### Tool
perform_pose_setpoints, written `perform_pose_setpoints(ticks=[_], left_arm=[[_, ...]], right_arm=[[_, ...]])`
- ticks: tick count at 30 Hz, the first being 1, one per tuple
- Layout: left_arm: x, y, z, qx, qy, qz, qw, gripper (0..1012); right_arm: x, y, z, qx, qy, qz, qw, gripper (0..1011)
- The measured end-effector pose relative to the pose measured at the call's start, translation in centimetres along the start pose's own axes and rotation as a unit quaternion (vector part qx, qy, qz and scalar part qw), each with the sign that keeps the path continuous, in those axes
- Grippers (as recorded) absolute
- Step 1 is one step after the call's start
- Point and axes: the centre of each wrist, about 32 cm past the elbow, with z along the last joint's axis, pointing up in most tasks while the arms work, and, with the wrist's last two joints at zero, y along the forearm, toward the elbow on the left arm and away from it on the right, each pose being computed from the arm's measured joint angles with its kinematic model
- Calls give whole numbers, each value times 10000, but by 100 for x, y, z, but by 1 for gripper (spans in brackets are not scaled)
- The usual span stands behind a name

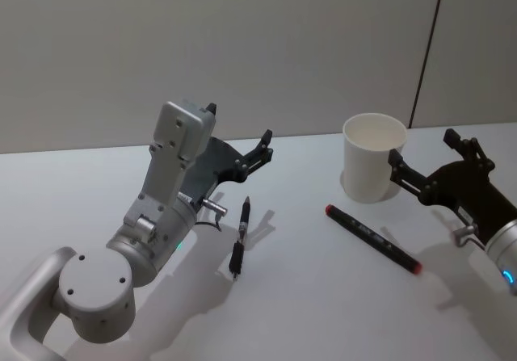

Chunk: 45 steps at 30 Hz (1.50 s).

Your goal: Place the pen into the pen holder.

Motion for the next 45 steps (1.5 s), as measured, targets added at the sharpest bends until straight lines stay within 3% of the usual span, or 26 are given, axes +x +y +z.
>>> perform_pose_setpoints(ticks=[18,29,45], left_arm=[[0,0,0,0,0,0,10000,1001],[0,0,0,0,0,0,10000,1001],[0,0,0,0,0,0,10000,1001]], right_arm=[[98,-236,115,-245,-184,236,9993,1001],[126,-373,152,-596,-259,209,9977,1002],[102,-311,216,-1227,-359,291,9914,1001]])
